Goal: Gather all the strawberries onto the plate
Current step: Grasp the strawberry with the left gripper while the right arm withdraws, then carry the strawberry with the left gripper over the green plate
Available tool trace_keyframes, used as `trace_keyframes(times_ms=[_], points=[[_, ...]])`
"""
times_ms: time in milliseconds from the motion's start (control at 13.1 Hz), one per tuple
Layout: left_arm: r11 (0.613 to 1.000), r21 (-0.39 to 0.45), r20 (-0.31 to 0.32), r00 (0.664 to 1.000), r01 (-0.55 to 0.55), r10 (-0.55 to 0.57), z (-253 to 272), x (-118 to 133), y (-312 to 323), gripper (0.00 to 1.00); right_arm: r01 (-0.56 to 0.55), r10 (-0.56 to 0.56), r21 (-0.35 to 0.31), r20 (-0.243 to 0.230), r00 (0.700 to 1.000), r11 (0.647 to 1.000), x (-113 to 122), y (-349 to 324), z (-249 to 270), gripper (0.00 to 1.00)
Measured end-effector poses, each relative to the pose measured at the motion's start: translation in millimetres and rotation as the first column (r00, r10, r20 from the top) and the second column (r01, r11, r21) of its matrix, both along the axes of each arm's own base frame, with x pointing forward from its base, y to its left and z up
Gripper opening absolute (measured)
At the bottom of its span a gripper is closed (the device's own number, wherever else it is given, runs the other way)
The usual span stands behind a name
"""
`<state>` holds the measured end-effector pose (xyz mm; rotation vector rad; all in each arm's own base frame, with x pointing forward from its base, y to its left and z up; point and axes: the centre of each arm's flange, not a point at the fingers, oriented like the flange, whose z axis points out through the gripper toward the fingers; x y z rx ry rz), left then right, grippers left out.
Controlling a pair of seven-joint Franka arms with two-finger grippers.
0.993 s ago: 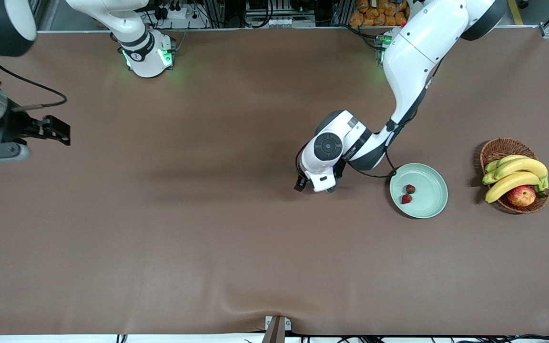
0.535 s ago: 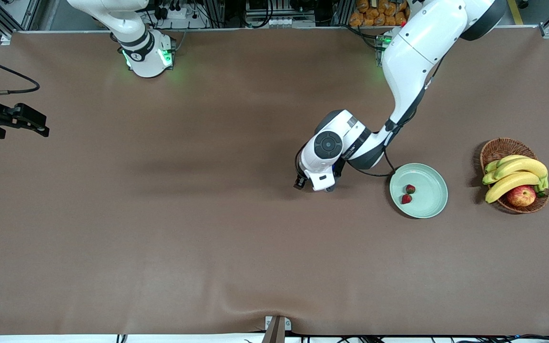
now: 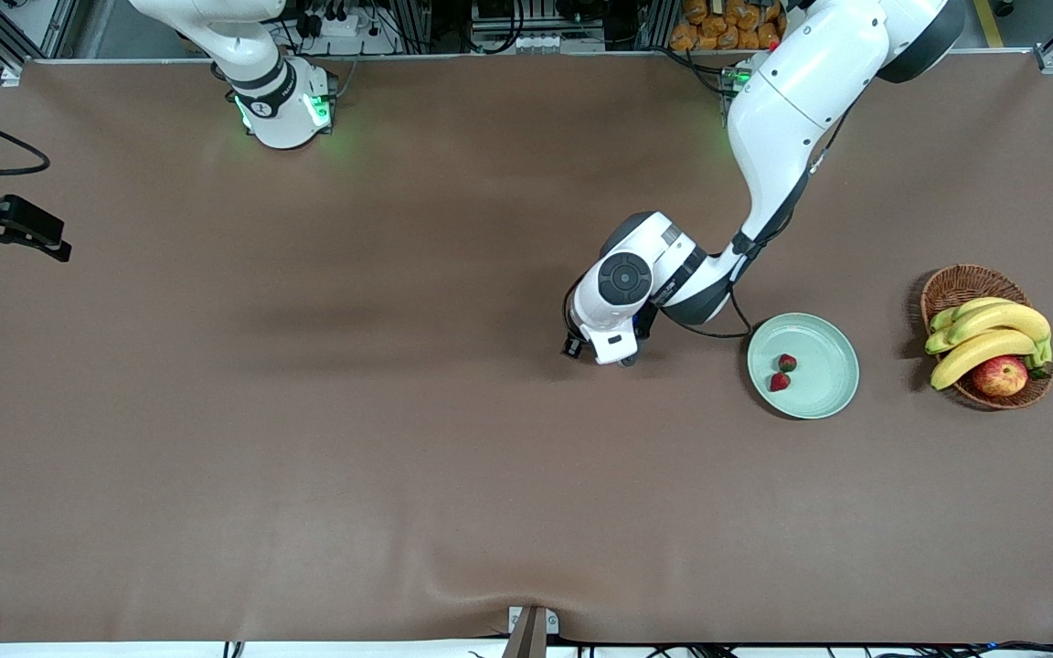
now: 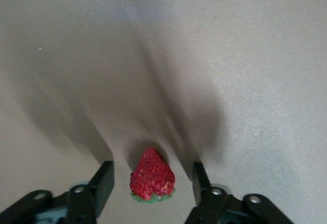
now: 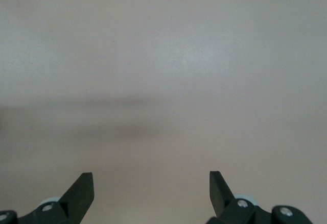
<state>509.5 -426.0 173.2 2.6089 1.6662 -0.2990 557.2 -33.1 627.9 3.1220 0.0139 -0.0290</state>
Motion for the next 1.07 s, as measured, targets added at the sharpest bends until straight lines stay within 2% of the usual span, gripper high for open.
trace_keyframes(times_ms=[153,229,382,611,688,917,1070], points=[[1.000,-0.005,0.006,1.000,-0.003,0.003,2,3,0,0.39,0.002,-0.002,0.012,-0.003,1.000,1.000,0,0,0,1.00],[1.000,-0.004,0.009,1.000,-0.002,0.002,3,4,1,0.32,0.008,-0.008,0.024,-0.003,1.000,1.000,0,-1,-1,1.00],[1.000,0.010,0.047,0.999,0.016,-0.016,7,14,7,0.32,0.046,-0.046,0.061,-0.003,0.999,0.997,-1,-17,-1,1.00],[0.999,0.033,0.149,0.989,0.021,-0.026,44,62,50,0.32,0.075,-0.074,0.083,-0.007,0.997,0.994,-4,-35,-1,1.00],[0.998,0.051,0.157,0.986,0.044,-0.052,61,77,74,0.32,0.069,-0.068,0.083,-0.008,0.998,0.994,-4,-31,-2,1.00],[0.980,0.123,0.112,0.979,0.154,-0.168,93,105,149,0.32,0.046,-0.045,0.083,-0.011,0.999,0.995,-2,-19,-2,1.00],[0.965,0.138,0.064,0.970,0.223,-0.233,94,114,191,0.32,0.045,-0.044,0.083,-0.011,0.999,0.996,-2,-18,-2,1.00]])
